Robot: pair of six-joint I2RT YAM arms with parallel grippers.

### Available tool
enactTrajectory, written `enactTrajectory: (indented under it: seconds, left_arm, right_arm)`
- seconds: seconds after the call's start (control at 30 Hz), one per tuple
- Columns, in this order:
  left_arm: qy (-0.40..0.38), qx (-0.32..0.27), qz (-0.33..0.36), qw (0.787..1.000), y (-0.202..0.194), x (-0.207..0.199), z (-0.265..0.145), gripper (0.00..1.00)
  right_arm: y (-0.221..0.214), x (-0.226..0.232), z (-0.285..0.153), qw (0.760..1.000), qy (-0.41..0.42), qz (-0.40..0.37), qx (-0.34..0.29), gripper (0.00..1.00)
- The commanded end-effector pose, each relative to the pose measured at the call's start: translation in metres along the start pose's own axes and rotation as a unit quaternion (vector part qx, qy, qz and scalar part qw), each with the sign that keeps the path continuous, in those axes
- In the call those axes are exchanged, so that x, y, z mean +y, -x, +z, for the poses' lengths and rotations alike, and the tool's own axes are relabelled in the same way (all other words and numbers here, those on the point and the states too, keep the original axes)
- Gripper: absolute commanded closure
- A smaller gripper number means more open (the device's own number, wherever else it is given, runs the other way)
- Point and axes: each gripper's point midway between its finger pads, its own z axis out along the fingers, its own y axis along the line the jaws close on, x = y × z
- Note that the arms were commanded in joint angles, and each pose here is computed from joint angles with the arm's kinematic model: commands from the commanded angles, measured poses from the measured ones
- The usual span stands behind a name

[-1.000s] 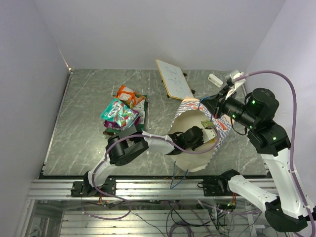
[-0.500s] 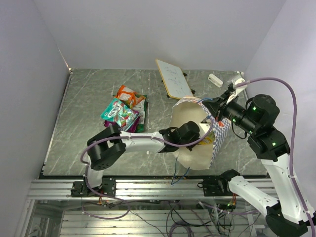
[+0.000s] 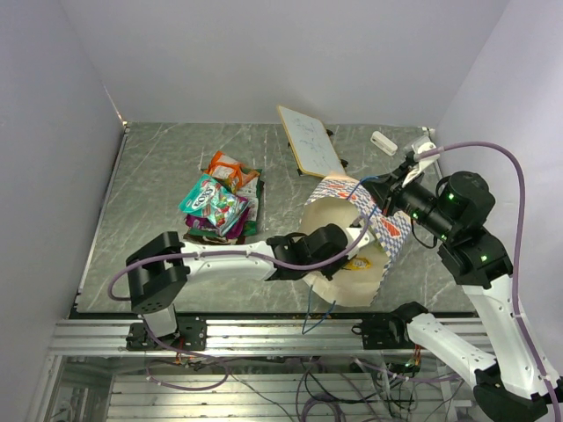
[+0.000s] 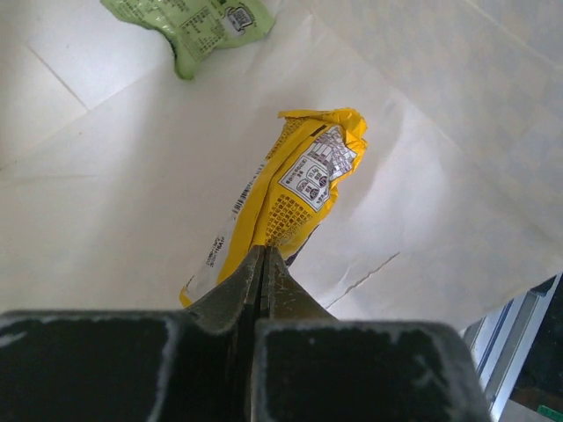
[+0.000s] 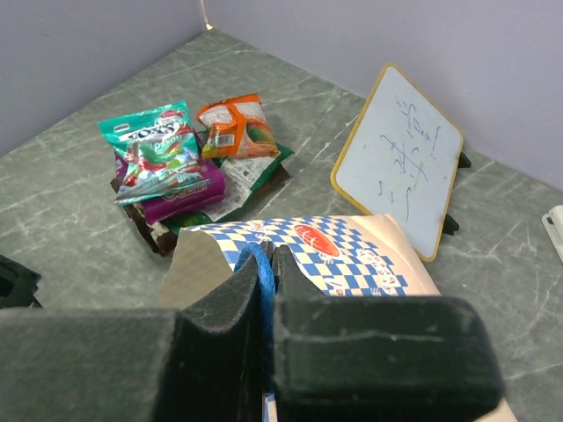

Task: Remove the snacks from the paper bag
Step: Take out the snack from the paper bag.

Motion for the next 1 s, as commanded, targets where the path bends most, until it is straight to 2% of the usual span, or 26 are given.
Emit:
enactTrajectory:
  seconds: [0.0, 0.4, 0.77, 0.97]
  left_arm:
    - [0.02, -0.015, -0.015, 1.0, 0.012, 0.008, -0.022, 0.93]
    - [0.039, -0.046, -0.026, 0.998, 0.025, 0.019, -0.067, 0.93]
    - [0.093, -0.11, -0.052, 0.988, 0.074, 0.046, -0.152, 0.93]
    - [0.162, -0.122, -0.078, 0.976, 0.082, 0.077, -0.2, 0.93]
  right_arm:
    - [0.011, -0.005, 0.001, 1.0, -0.012, -0.014, -0.023, 1.0]
    - [0.02, -0.022, 0.002, 0.998, -0.059, -0.007, -0.037, 1.0]
    - [0.017, -0.034, 0.0, 0.995, -0.093, -0.017, -0.038, 1.0]
    - [0.015, -0.038, 0.001, 0.994, -0.102, -0.016, -0.041, 1.0]
